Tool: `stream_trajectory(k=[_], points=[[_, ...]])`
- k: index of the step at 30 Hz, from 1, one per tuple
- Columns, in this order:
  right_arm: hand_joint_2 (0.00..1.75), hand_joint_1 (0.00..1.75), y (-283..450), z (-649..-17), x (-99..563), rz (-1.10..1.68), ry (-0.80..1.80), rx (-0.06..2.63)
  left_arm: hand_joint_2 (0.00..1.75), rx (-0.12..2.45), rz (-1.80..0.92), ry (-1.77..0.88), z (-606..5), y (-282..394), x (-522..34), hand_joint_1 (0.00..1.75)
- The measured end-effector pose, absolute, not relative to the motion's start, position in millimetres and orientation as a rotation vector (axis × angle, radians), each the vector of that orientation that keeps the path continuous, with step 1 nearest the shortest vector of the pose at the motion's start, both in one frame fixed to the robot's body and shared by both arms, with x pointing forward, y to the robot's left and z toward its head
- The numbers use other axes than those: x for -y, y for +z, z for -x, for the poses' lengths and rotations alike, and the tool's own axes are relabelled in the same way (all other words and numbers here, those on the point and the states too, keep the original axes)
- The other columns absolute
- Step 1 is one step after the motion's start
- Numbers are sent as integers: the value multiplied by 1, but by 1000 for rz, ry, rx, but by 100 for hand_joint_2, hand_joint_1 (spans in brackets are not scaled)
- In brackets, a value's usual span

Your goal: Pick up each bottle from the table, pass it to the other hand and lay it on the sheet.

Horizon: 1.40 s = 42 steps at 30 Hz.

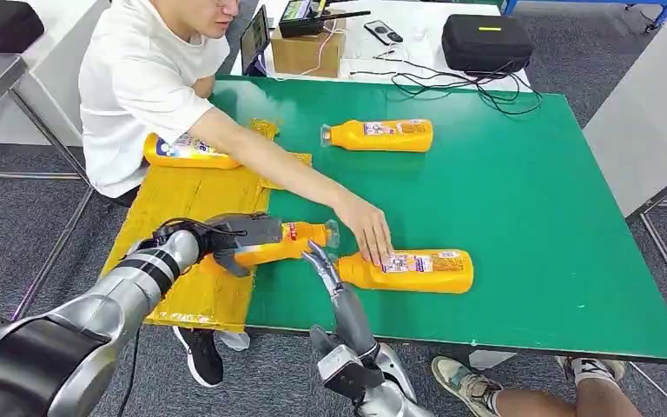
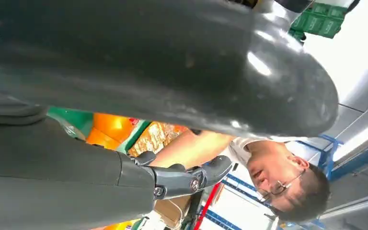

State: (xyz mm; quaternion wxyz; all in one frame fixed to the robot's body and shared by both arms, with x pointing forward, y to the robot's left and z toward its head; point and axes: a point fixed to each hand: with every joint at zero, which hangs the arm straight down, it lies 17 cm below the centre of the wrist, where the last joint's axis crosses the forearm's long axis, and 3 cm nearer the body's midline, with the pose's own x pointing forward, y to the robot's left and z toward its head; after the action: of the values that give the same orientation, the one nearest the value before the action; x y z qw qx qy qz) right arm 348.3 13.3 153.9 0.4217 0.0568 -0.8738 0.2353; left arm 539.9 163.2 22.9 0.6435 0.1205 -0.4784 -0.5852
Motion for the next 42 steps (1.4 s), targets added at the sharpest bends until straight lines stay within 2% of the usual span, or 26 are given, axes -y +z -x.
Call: stream_trajectory(k=[19,24,30,42], points=[[0,0,154,-349,-13,-147,588,2186,175,1137,-250,-1290,-549,39,-163,0],[0,0,155,-350,-11,-136,588,2193,175,1219,-228,-1237,-557,55,-158,0],[0,0,153,-352,-5,-114,595,2195,175,1394,-48,-1103,-560,92,-148,0],[0,0,150,-354,4,-85,607,2199,175,1527,97,-974,-542,107,-169,0]])
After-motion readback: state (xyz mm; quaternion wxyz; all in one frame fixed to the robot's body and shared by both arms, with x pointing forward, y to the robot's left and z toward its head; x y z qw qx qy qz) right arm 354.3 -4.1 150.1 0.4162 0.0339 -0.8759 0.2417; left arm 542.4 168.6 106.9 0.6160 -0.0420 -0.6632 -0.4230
